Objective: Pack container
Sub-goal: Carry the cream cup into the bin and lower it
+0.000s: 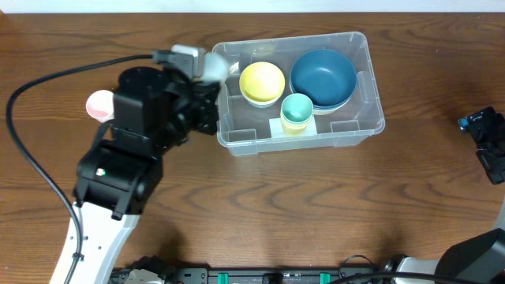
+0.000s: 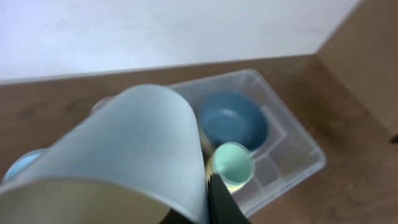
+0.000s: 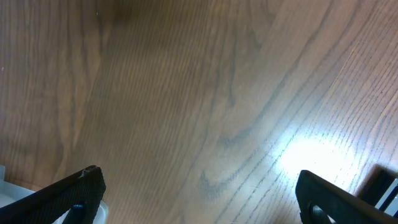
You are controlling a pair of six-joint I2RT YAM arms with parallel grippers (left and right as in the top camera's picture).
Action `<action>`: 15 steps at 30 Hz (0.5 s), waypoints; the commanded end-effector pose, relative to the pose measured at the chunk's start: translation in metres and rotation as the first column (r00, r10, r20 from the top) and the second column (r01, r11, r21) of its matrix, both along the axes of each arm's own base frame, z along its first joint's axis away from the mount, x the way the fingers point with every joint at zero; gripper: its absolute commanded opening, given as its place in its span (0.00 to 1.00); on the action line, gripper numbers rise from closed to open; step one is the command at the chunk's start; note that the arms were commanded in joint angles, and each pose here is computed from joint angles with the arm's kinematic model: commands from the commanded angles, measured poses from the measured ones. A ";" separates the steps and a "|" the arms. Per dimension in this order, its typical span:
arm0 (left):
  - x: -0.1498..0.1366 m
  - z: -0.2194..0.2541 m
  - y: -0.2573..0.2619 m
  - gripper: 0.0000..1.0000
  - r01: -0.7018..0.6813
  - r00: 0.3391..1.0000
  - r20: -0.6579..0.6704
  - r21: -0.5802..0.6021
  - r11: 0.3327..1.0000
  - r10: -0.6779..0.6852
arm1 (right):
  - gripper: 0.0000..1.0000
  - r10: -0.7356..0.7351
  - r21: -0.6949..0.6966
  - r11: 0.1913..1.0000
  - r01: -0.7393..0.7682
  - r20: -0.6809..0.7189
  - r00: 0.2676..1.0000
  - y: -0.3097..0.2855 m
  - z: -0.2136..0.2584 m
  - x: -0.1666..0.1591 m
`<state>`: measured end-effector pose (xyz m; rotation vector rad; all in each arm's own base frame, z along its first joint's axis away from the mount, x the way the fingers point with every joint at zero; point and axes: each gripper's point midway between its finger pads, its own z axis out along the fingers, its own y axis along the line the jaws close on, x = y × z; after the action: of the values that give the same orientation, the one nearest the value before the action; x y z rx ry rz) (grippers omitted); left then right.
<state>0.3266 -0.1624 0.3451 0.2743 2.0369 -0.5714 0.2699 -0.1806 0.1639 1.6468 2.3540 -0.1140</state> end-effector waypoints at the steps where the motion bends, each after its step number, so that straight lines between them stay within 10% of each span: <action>1: 0.015 -0.011 -0.023 0.06 0.041 0.999 0.028 0.071 0.997 -0.043 | 0.99 -0.015 -0.002 1.000 0.015 0.002 1.000 -0.002 0.001 -0.001; 15: 0.040 -0.145 -0.079 0.06 0.168 0.962 -0.254 0.248 0.954 -0.103 | 0.99 -0.015 -0.002 1.000 0.015 0.003 1.000 -0.002 0.001 -0.001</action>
<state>0.3712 -0.2377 0.1952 0.4942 2.3625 -0.4434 0.2700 -0.1807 0.1640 1.6466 2.3536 -0.1145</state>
